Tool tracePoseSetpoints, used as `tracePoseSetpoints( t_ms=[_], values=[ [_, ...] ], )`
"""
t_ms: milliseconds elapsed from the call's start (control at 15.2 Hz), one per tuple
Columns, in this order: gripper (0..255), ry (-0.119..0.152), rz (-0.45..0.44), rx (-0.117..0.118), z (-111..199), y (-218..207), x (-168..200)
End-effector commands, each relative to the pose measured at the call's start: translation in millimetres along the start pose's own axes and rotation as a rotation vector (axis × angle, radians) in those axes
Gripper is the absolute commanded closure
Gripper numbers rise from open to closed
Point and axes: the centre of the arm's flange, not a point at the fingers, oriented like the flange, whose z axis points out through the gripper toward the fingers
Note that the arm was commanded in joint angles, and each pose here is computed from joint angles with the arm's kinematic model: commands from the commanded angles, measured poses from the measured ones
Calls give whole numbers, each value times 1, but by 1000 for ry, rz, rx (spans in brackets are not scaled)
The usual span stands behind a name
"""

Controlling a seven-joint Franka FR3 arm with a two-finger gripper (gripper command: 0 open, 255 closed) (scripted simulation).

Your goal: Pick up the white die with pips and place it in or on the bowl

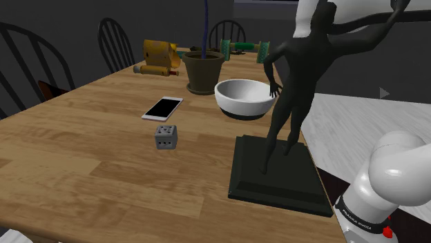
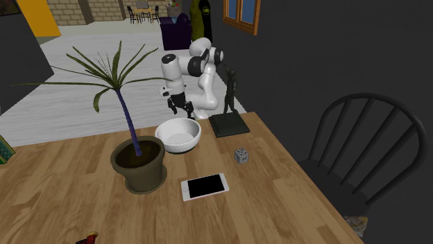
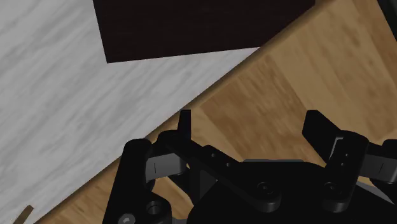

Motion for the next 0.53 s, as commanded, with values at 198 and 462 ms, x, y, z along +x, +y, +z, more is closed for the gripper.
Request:
tracePoseSetpoints(
  t_ms=[198, 462],
  values=[
    [0, 13, 14, -1, -1, -38, 9],
    [0, 29, 33, -3, -3, -89, 23]
  ],
)
